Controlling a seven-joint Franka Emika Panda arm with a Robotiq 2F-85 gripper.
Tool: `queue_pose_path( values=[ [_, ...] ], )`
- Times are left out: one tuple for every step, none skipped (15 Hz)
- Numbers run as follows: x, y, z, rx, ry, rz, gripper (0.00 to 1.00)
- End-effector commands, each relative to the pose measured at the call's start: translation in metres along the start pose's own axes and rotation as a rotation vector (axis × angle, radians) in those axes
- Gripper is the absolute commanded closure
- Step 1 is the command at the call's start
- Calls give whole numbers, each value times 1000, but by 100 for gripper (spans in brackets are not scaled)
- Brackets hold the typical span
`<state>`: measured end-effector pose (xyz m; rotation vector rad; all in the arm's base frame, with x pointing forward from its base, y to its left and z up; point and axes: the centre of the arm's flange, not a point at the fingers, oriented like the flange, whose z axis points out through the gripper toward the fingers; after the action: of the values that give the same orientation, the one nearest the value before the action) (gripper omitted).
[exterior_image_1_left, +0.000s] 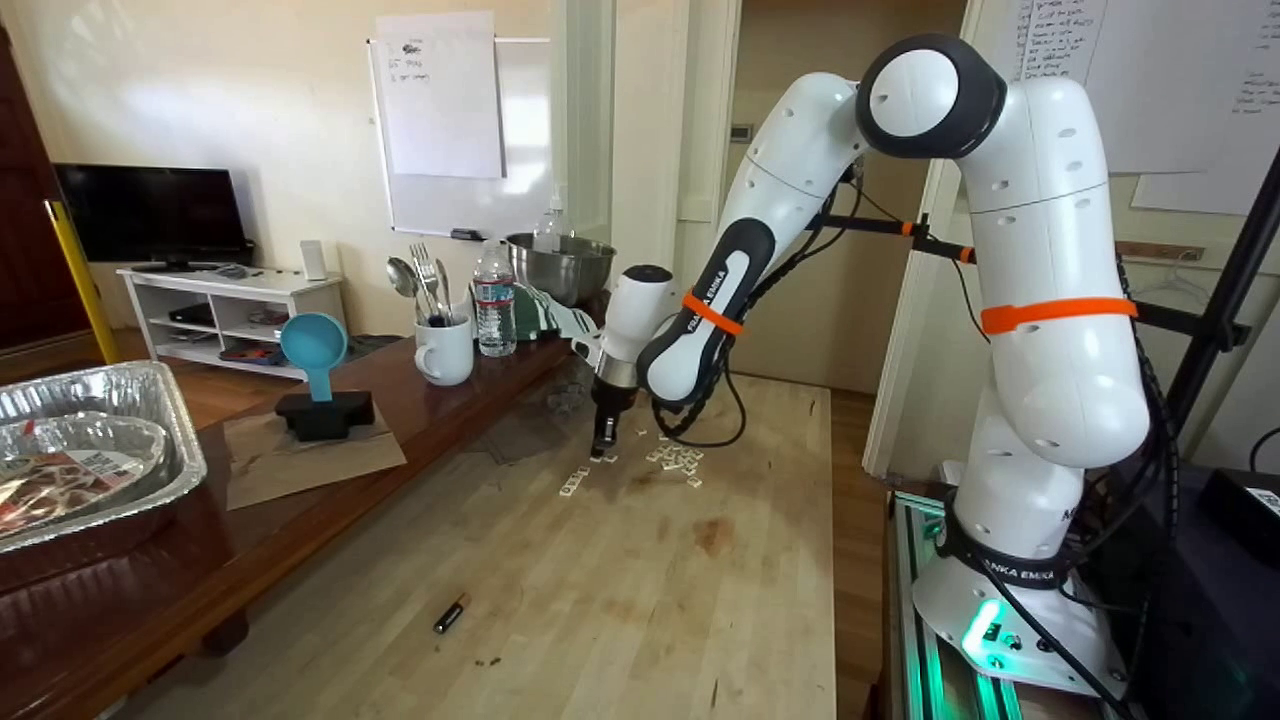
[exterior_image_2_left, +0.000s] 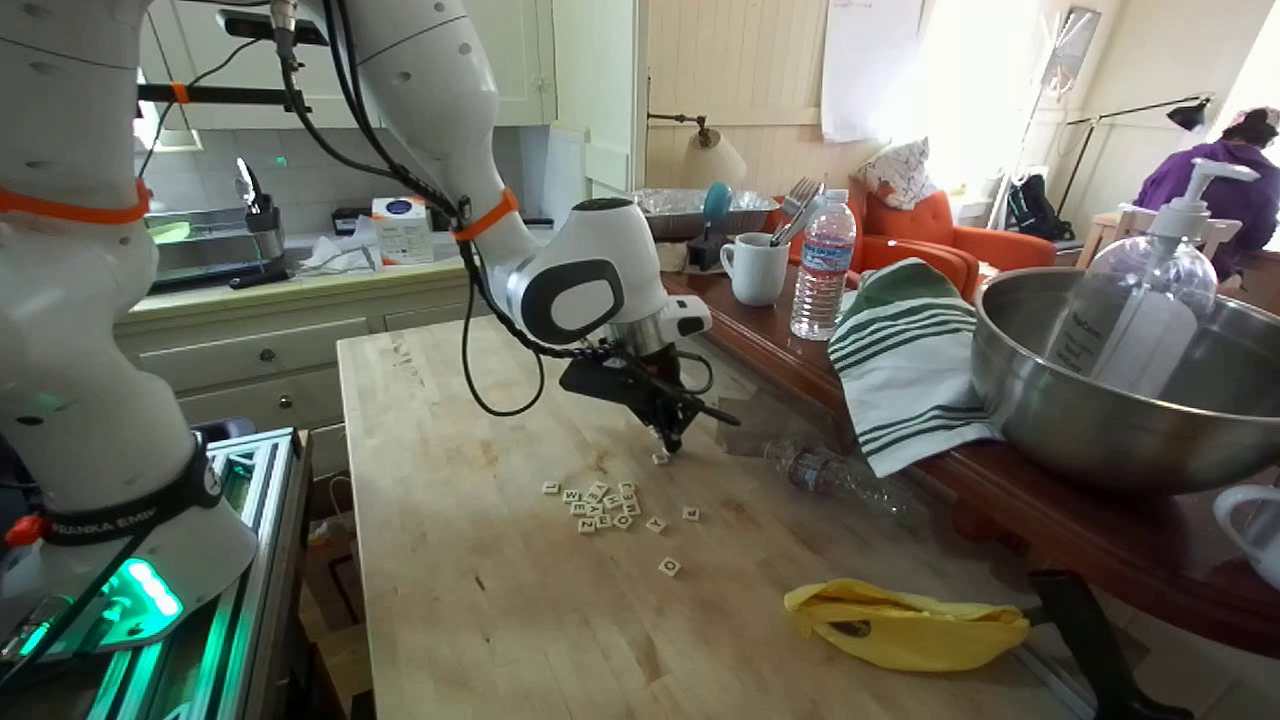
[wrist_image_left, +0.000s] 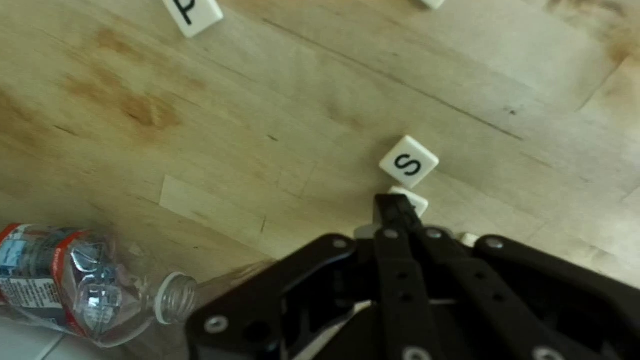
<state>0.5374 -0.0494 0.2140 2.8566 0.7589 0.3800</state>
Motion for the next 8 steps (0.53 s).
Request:
queue_pose_path(
  values=[
    [3,-11,18,26,-44,-38,100],
    [4,-12,18,27,-43,-41,100],
    [5,-13,18,27,-43,-43,100],
    [6,-14,18,29,-42,-45,100],
    [7,-14,18,29,-42,-46,100],
    [7,-15,18,31,-41,-48,100],
    [8,-16,18,32,-41,-50,100],
    [8,-17,18,34,-41,-52,100]
  ],
)
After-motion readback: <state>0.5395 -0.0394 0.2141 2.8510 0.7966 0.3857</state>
